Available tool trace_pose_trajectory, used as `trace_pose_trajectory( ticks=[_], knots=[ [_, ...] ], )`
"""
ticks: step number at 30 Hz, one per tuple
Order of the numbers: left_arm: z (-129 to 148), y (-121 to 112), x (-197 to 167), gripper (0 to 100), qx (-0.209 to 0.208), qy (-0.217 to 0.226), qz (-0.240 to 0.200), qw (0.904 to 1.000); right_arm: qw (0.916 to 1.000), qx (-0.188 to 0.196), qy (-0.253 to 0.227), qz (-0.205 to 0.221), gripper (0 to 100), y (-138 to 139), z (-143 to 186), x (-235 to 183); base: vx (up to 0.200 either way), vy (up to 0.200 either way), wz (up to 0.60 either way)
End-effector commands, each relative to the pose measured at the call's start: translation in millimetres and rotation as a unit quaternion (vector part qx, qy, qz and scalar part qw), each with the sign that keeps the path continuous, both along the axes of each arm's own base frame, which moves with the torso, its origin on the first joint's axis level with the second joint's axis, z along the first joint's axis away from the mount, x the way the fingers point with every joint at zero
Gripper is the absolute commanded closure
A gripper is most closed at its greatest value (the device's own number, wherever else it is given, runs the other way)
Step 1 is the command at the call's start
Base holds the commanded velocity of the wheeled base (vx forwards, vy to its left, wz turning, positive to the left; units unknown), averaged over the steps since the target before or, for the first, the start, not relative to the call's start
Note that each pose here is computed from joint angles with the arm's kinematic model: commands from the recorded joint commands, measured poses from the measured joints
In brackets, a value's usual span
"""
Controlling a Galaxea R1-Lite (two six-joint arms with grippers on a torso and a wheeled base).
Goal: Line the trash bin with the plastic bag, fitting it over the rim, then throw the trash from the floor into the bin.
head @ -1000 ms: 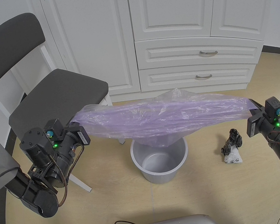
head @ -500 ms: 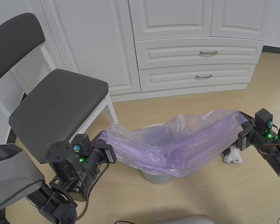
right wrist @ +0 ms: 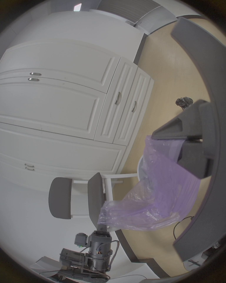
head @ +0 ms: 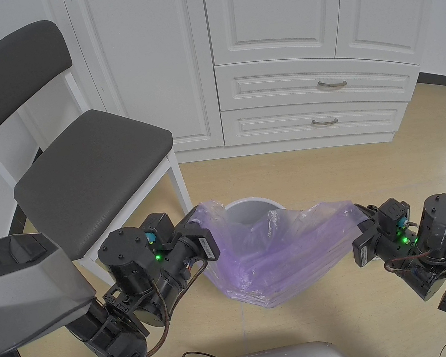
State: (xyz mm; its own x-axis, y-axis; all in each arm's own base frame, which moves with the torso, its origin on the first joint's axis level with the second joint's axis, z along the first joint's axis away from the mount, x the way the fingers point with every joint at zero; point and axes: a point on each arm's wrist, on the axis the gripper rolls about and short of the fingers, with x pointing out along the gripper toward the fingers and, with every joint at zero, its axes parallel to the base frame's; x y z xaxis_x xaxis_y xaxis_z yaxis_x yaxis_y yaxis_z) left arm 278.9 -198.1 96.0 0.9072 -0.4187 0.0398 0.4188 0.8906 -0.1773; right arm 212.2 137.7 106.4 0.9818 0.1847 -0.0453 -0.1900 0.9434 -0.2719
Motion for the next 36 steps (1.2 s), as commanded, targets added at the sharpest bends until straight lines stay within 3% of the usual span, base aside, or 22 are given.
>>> trace_pose_trajectory(
  ticks=[1, 5, 12, 22, 36],
  knots=[
    [4.5, -11.3, -1.6, 100, -0.015, -0.007, -0.003, 0.9998, 0.9999, 0.002, -0.003, 0.012, 100, 5.9, -0.9, -2.9, 0.000, 0.000, 0.00],
    [9.1, -19.0, 3.2, 100, -0.032, -0.017, 0.017, 0.9992, 0.9998, 0.009, -0.011, 0.013, 100, 8.3, 3.2, -1.5, 0.000, 0.000, 0.00],
    [12.3, -31.9, 1.8, 100, -0.066, -0.014, 0.005, 0.9977, 0.9989, 0.041, -0.017, 0.013, 100, 17.2, 4.9, 9.1, 0.000, 0.000, 0.00],
    [9.4, -36.9, 5.1, 100, -0.070, -0.014, 0.015, 0.9973, 0.9977, 0.065, -0.020, 0.001, 100, 26.2, 4.9, 16.5, 0.000, 0.000, 0.00],
    [-27.2, -52.4, 33.1, 100, -0.099, 0.016, 0.042, 0.9941, 0.9953, 0.095, 0.002, -0.018, 100, 35.7, -18.3, 45.2, 0.000, 0.000, 0.00]
  ],
)
